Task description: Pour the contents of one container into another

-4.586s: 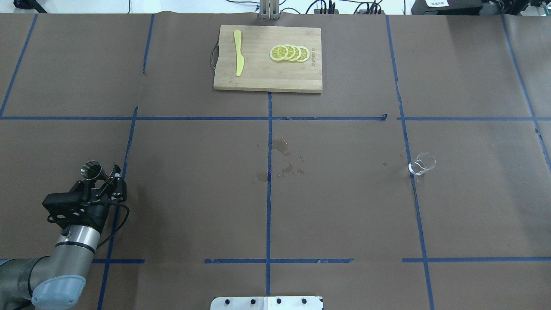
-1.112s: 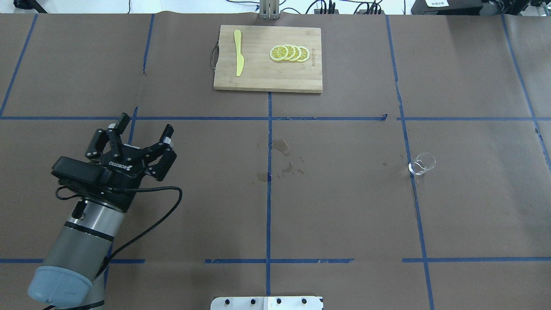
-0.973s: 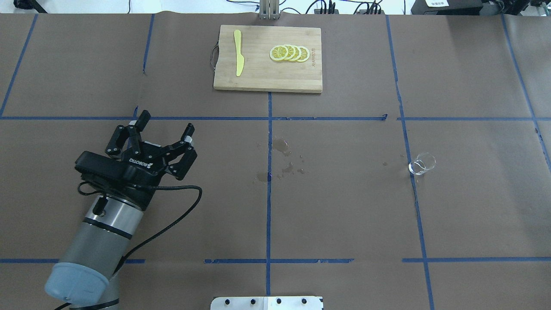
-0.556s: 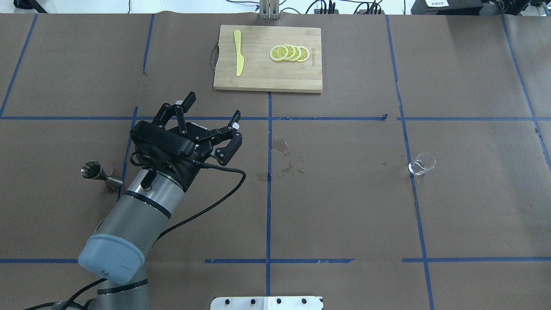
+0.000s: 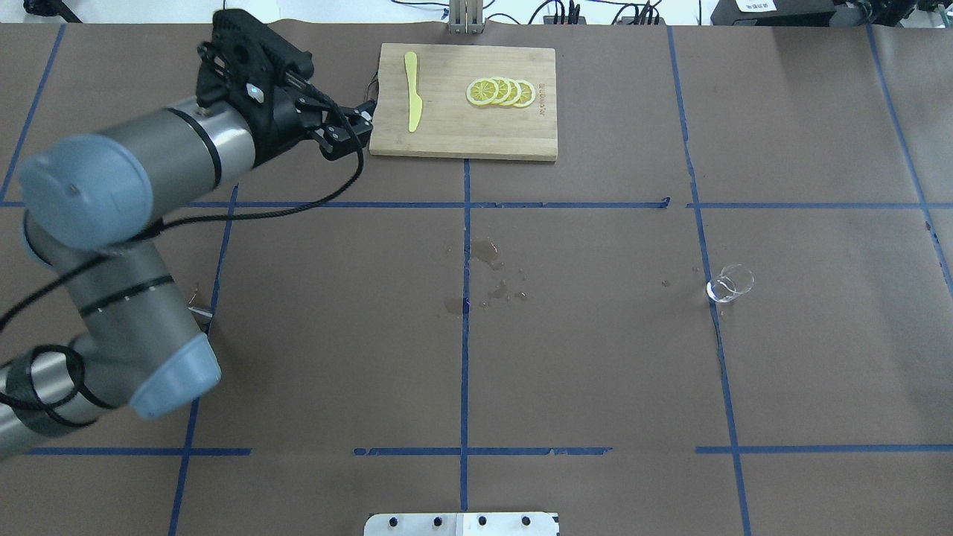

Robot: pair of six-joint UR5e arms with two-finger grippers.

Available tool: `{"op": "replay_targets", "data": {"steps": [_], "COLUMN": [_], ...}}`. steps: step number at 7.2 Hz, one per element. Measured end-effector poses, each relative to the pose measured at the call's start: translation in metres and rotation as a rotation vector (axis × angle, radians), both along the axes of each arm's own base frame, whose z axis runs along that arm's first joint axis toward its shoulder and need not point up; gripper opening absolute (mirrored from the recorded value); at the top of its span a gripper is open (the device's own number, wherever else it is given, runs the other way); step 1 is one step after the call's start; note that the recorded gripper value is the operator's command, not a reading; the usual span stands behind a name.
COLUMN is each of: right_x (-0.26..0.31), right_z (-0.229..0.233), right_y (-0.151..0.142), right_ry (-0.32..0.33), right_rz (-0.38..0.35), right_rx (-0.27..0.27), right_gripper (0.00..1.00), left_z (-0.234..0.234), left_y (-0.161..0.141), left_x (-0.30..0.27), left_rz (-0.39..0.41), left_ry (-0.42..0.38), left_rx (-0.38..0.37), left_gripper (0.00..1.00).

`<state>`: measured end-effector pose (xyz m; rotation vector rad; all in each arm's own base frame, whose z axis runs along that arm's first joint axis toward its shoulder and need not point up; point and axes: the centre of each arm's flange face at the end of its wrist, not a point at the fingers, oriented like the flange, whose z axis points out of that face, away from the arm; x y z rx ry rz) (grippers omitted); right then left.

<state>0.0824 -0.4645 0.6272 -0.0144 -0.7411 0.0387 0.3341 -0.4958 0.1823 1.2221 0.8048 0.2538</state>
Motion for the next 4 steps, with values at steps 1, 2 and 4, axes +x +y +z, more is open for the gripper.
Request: {"op": "replay_targets", "data": {"steps": [1, 2, 4], "right_x": [0.0, 0.0, 0.0], "right_z": [0.002, 0.004, 0.01], "right_y": [0.001, 0.003, 0.009], "right_ry": [0.0, 0.0, -0.001], "right_rz": [-0.001, -0.001, 0.0], "right_rx": [-0.002, -0.007, -0.021], "right_gripper": [1.0, 1.0, 1.0], "left_z": [0.013, 0.033, 0.086], "left_y": [-0.032, -0.063, -0.102], "left_x": [-0.047, -0.103, -0.226], "left_rz": [0.059, 0.101, 0.125], "left_ry": [-0.093, -0.195, -0.395], "left_rx": [-0.039, -0.099, -0.24], "left_gripper": [1.0, 1.0, 1.0]}}
